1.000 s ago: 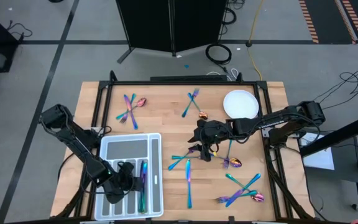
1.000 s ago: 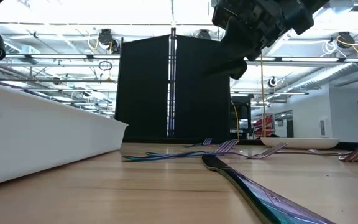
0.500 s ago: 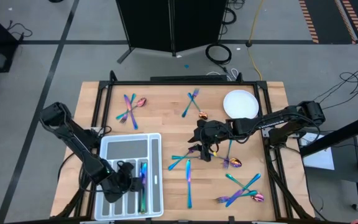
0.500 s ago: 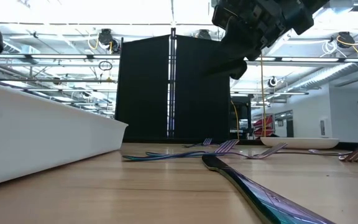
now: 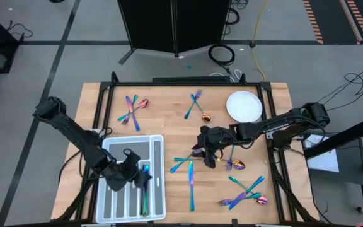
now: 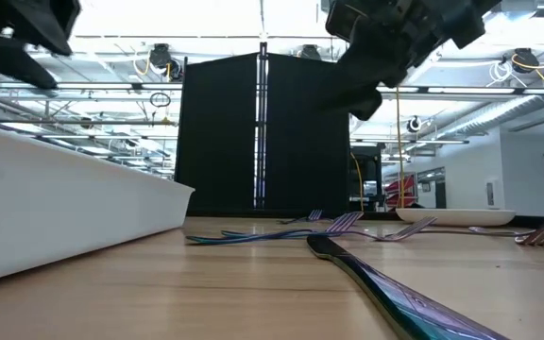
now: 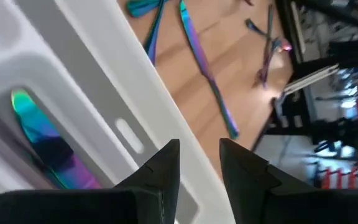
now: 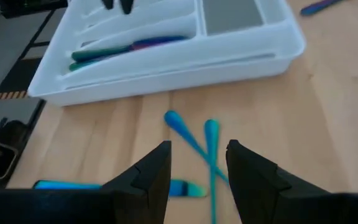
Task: Sort silverware
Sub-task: Put the bottom left iridescent knife into the cutlery tray
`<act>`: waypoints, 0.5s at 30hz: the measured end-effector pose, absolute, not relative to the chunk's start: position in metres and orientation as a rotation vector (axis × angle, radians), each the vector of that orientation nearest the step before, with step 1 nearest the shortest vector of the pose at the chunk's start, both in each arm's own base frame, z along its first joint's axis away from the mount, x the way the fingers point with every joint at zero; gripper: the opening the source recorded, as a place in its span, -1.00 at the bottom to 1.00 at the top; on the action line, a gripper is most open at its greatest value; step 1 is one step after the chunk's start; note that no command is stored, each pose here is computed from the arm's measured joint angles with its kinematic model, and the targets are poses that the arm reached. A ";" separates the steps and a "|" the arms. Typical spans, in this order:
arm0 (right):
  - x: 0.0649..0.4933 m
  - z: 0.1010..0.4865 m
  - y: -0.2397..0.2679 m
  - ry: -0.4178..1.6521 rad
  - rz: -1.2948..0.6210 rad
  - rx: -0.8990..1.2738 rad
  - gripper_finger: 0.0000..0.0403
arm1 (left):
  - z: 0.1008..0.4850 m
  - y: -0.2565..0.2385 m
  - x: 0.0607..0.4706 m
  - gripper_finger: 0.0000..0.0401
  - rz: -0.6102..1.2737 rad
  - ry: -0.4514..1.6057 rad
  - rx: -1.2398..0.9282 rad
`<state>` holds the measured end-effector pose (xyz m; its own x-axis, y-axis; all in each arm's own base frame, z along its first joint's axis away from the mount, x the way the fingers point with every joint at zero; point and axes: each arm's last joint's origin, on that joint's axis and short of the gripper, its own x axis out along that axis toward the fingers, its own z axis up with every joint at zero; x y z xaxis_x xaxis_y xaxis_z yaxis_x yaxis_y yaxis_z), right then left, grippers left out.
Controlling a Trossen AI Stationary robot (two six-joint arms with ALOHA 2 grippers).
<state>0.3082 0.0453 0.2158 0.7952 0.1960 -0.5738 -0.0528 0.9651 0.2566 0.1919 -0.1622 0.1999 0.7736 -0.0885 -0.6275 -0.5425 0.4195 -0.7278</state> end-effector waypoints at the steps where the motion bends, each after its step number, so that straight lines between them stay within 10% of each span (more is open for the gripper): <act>1: 0.307 0.215 0.049 0.658 0.139 0.243 -0.31 | 0.199 -0.160 0.195 -0.44 0.306 0.663 -1.089; 15: 0.284 0.202 0.092 0.882 0.278 0.280 -0.31 | 0.235 -0.121 0.248 -0.44 0.122 0.249 -0.615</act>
